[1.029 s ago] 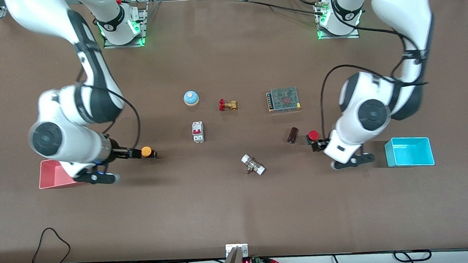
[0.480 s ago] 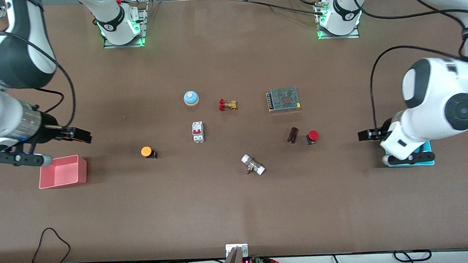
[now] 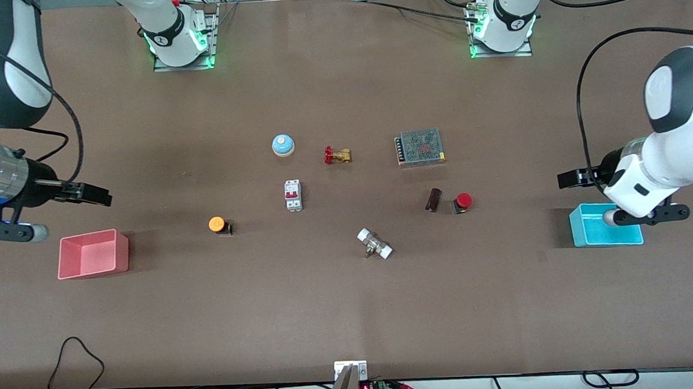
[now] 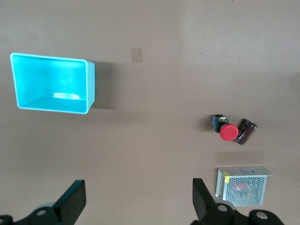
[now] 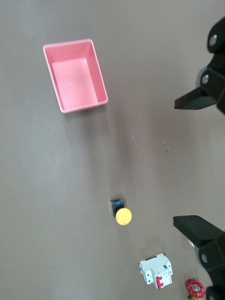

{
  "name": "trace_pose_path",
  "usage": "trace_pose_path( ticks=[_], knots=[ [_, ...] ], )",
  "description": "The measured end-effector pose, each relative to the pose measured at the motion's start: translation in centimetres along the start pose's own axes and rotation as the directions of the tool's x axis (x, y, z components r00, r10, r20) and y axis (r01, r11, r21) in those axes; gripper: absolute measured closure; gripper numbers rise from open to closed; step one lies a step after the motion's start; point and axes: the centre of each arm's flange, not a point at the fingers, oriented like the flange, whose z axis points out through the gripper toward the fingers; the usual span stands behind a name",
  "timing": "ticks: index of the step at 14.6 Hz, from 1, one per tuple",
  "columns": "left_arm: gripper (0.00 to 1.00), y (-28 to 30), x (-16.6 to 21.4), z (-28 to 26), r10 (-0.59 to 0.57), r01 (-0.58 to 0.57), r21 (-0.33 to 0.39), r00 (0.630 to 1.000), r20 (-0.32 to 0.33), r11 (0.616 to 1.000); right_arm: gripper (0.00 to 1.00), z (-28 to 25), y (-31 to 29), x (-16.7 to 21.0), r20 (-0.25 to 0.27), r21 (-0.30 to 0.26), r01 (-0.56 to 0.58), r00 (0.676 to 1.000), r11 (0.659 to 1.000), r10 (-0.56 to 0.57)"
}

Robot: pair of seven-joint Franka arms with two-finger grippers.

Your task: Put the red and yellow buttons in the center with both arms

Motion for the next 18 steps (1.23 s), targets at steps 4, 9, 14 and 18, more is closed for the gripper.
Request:
trace_pose_path(
  ticks=[4,9,14,18],
  knots=[
    [0.00,-0.6,0.0,-1.7,-0.009,0.009,-0.012,1.000,-0.020,1.000,0.00,-2.7,6.4,-0.3,-0.009,0.002,-0.007,1.000,1.000,0.007],
    [0.00,-0.1,-0.1,-2.1,-0.001,0.001,-0.016,1.000,-0.024,1.000,0.00,-5.0,7.7,-3.0,0.029,-0.060,0.036,0.999,0.998,-0.035],
    [0.00,-0.4,-2.9,-5.6,0.000,-0.001,-0.012,1.000,-0.023,1.000,0.00,-5.5,8.1,-4.1,0.020,-0.056,0.071,0.997,0.996,-0.070],
    [0.00,-0.7,-6.2,-8.3,-0.002,0.001,-0.010,0.999,-0.053,1.000,0.00,-5.5,8.5,-6.1,0.009,-0.045,0.074,0.997,0.996,-0.074]
  ],
)
